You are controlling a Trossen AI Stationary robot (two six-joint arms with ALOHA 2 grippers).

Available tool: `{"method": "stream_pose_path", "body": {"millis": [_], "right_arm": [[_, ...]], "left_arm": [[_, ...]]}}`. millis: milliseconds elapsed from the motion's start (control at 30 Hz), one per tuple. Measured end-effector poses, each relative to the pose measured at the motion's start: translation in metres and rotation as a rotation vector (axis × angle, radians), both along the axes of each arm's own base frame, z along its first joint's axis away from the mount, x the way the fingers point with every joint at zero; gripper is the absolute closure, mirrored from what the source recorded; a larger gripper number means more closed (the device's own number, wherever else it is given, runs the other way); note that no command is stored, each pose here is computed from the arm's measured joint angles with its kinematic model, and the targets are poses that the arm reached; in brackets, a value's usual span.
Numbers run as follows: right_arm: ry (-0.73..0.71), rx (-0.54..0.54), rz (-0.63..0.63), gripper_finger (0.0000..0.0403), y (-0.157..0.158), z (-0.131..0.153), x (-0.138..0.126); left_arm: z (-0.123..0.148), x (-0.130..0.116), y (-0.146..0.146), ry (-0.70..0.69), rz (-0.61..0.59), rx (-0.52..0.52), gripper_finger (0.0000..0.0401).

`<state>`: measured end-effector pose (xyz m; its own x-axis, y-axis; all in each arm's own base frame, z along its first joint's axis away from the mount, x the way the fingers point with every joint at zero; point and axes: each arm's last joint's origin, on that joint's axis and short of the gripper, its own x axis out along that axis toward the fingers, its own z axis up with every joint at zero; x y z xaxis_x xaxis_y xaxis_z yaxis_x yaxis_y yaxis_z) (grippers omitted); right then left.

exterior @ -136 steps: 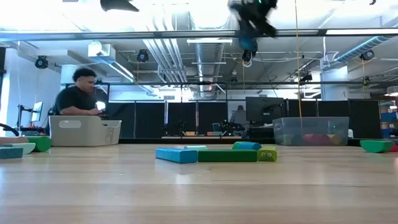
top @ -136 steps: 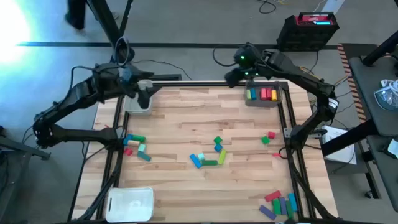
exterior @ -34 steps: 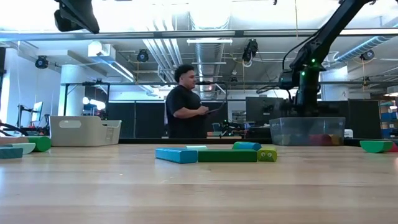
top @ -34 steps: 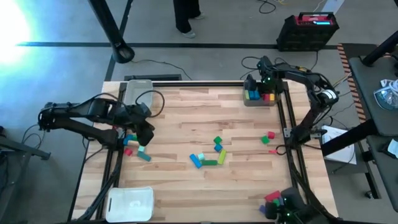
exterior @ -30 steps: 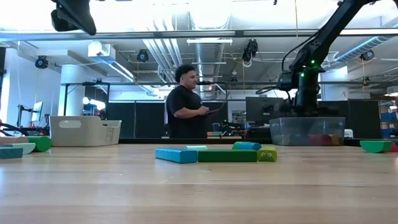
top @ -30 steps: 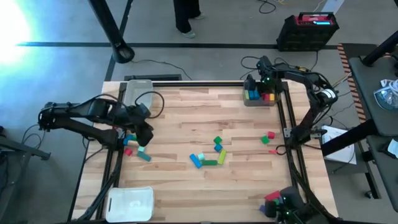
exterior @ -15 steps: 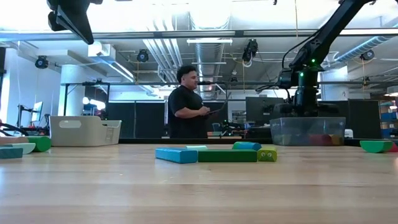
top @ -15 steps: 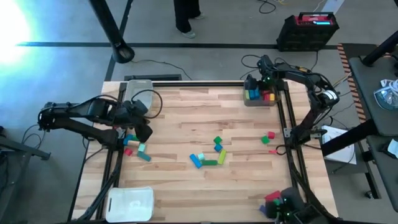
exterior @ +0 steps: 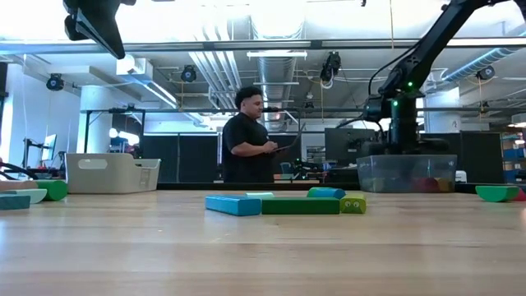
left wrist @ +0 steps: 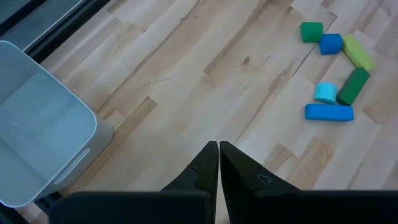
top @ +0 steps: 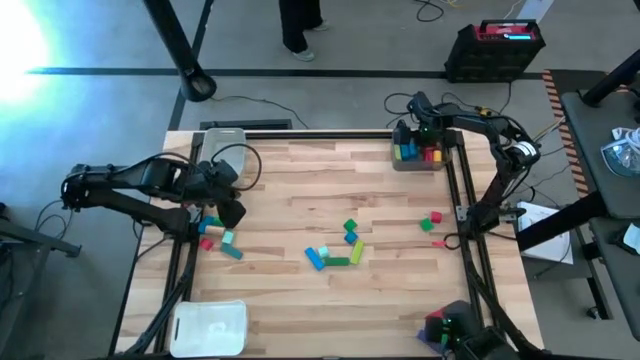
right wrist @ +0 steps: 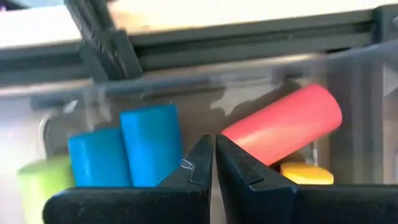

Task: Sort blocks
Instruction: Adjust the orange cylindrical blocks in the black bin, then put the left green cylindrical block into the black bin

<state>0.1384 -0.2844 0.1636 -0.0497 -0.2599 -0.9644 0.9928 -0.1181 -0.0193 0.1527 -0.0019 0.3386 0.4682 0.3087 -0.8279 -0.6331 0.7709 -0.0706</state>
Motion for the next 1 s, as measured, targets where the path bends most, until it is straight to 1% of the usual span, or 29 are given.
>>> {"method": "stream_pose_path", "body": {"millis": [100,167,233,300,400,500,567,667,733,800,867,933,1000], "right_arm": [[0.047,-0.060,-0.057,0.0390,-0.002,-0.001,0.003],[0.063,-0.079,-0.089,0.0390,0.000,0.000,0.005],[0.068,-0.100,-0.087,0.0390,0.003,0.004,0.009],[0.064,-0.127,-0.063,0.0390,0.007,0.012,0.013],[0.058,-0.175,0.005,0.0390,0.016,0.027,0.021],[0.040,-0.237,0.088,0.0390,0.029,0.047,0.029],[0.036,-0.290,0.150,0.0390,0.040,0.062,0.036],[0.018,-0.425,0.261,0.0390,0.063,0.089,0.049],[-0.020,-0.525,0.330,0.0390,0.081,0.107,0.060],[-0.073,-0.633,0.397,0.0390,0.101,0.124,0.071],[-0.140,-0.736,0.444,0.0390,0.120,0.140,0.080],[-0.222,-0.802,0.479,0.0390,0.136,0.152,0.088],[-0.288,-0.853,0.516,0.0390,0.150,0.162,0.092]], "left_arm": [[0.000,0.000,0.000,0.001,-0.003,0.000,0.0400],[0.000,0.000,0.000,0.003,-0.006,0.001,0.0400],[0.000,0.000,-0.001,0.006,-0.011,0.001,0.0400],[0.000,-0.001,-0.002,0.009,-0.014,0.001,0.0400],[-0.002,-0.001,-0.002,0.015,0.006,-0.010,0.0401],[-0.007,-0.004,-0.001,0.059,0.034,-0.020,0.0399],[-0.013,-0.005,-0.002,0.098,0.043,-0.040,0.0392],[-0.027,-0.006,-0.004,0.228,0.019,-0.111,0.0369],[-0.041,-0.006,-0.005,0.359,-0.012,-0.151,0.0348],[-0.056,-0.004,-0.006,0.475,-0.046,-0.168,0.0322],[-0.071,0.002,-0.005,0.558,-0.065,-0.176,0.0294],[-0.086,0.009,-0.002,0.630,-0.075,-0.197,0.0267],[-0.102,0.016,-0.001,0.679,-0.122,-0.236,0.0244]]}}
